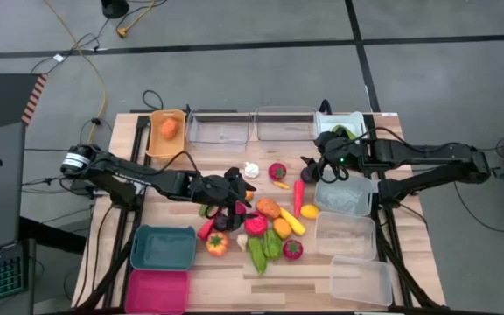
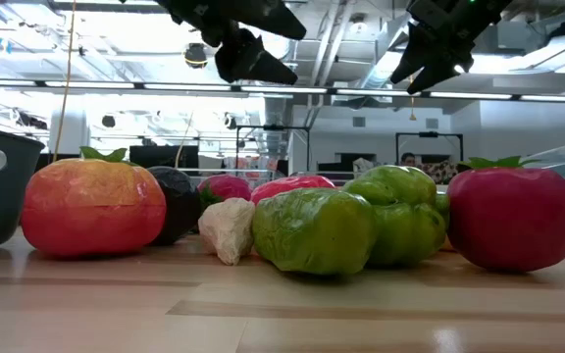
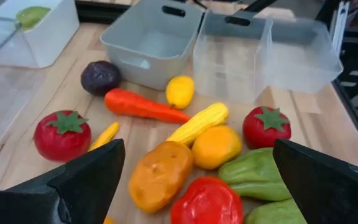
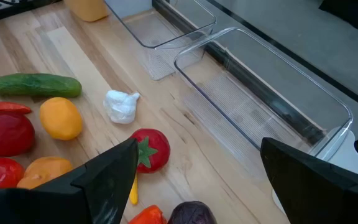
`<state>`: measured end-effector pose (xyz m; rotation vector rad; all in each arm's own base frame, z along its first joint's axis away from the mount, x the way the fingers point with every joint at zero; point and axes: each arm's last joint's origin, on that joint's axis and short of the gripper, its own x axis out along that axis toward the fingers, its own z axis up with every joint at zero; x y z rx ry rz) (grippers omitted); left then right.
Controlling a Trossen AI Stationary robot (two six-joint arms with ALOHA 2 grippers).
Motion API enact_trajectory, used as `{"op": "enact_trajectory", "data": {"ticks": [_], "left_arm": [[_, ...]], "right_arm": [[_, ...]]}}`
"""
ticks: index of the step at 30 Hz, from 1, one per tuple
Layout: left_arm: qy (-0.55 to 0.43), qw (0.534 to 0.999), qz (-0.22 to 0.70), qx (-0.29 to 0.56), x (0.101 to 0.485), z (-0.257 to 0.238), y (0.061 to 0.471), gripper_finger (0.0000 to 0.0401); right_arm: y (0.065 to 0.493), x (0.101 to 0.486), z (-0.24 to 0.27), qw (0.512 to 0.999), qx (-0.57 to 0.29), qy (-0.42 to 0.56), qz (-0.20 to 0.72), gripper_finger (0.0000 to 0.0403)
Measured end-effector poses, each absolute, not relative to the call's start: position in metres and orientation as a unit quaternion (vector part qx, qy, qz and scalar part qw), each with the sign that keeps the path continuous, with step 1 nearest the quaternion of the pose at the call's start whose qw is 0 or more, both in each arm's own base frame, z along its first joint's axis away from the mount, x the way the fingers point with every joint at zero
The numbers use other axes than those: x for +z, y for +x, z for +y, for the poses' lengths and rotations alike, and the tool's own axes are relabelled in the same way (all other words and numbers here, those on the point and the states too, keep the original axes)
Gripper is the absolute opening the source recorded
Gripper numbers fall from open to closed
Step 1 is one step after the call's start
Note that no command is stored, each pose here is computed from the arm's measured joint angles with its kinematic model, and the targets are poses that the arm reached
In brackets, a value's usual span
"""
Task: Sort produce into baskets
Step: Put the red tomato into the left transparent bin
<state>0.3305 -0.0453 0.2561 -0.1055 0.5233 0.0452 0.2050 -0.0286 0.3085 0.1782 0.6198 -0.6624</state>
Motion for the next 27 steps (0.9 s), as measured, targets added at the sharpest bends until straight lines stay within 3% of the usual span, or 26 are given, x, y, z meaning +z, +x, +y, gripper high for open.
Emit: {"op": "enact_trajectory", "data": {"ticks": [15,27], "left_arm": [[-0.002,0.885,0.464,0.029,0.24,-0.054,0.379,0.0398],[0.003,0.844,0.536,0.003,0.203,-0.07,0.407,0.0398]], "right_arm": [[0.205,0.309,-0.029,0.896,-0.319,0.086,0.298,0.0368],[0.205,0.309,-0.029,0.895,-0.319,0.086,0.298,0.0368]]}}
